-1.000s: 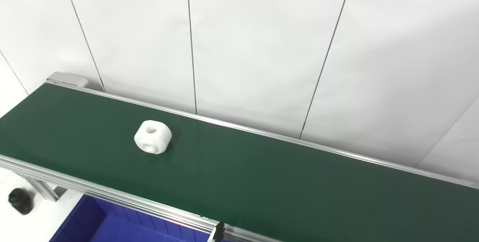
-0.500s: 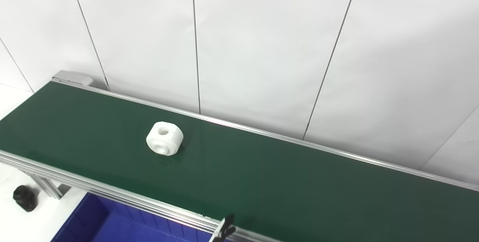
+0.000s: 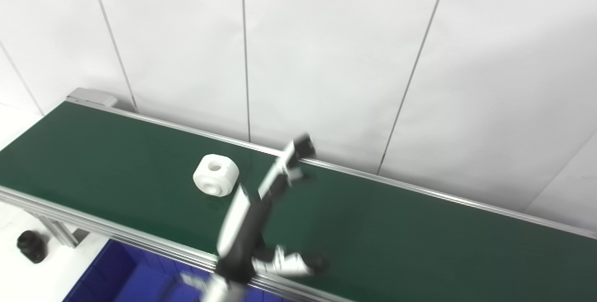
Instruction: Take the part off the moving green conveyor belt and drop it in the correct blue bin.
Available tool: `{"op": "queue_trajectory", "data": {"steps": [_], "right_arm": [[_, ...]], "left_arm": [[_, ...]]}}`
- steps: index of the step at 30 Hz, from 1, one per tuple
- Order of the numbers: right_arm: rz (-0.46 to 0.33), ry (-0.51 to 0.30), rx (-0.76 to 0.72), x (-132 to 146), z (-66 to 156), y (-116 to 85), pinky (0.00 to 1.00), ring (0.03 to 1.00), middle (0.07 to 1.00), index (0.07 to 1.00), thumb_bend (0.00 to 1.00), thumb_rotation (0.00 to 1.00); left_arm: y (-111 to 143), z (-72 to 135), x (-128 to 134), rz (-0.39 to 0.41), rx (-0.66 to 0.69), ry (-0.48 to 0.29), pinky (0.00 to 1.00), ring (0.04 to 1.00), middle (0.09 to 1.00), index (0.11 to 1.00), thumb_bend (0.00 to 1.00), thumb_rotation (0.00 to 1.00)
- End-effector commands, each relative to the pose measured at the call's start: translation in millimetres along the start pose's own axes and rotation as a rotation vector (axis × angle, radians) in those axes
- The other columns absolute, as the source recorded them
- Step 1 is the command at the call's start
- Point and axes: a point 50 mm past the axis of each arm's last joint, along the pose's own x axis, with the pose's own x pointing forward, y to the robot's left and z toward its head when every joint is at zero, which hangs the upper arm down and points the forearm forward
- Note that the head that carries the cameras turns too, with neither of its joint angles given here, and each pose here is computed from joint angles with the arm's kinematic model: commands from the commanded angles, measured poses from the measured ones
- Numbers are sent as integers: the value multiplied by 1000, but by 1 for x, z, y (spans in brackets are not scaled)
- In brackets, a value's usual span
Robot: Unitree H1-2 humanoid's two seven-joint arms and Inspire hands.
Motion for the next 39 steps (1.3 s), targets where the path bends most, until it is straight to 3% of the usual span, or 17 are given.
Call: {"op": "queue_trajectory", "data": {"steps": [1,5,8,17,25,39], "right_arm": [[10,-38,4,2,8,4,1000,1000,1000,1000,985,1000],[14,-31,10,2,8,5,1000,1000,1000,1000,987,1000],[14,-32,13,2,8,5,1000,1000,1000,1000,994,1000],[15,-33,12,1,9,4,1000,1000,1000,1000,984,1000],[15,-31,18,0,11,6,1000,1000,1000,1000,979,1000],[15,-28,36,-3,15,8,1000,1000,1000,1000,966,1000]], "left_arm": [[8,6,15,-40,41,-33,895,970,987,994,952,564],[28,-3,41,-129,207,-62,951,999,1000,999,913,566],[48,-22,67,-206,384,-98,991,991,990,961,923,523],[86,-66,122,-465,726,-59,990,973,966,939,997,502],[103,-100,135,-612,851,51,923,943,950,936,1000,415],[101,-150,126,-843,866,298,936,955,958,950,1000,452]]}}
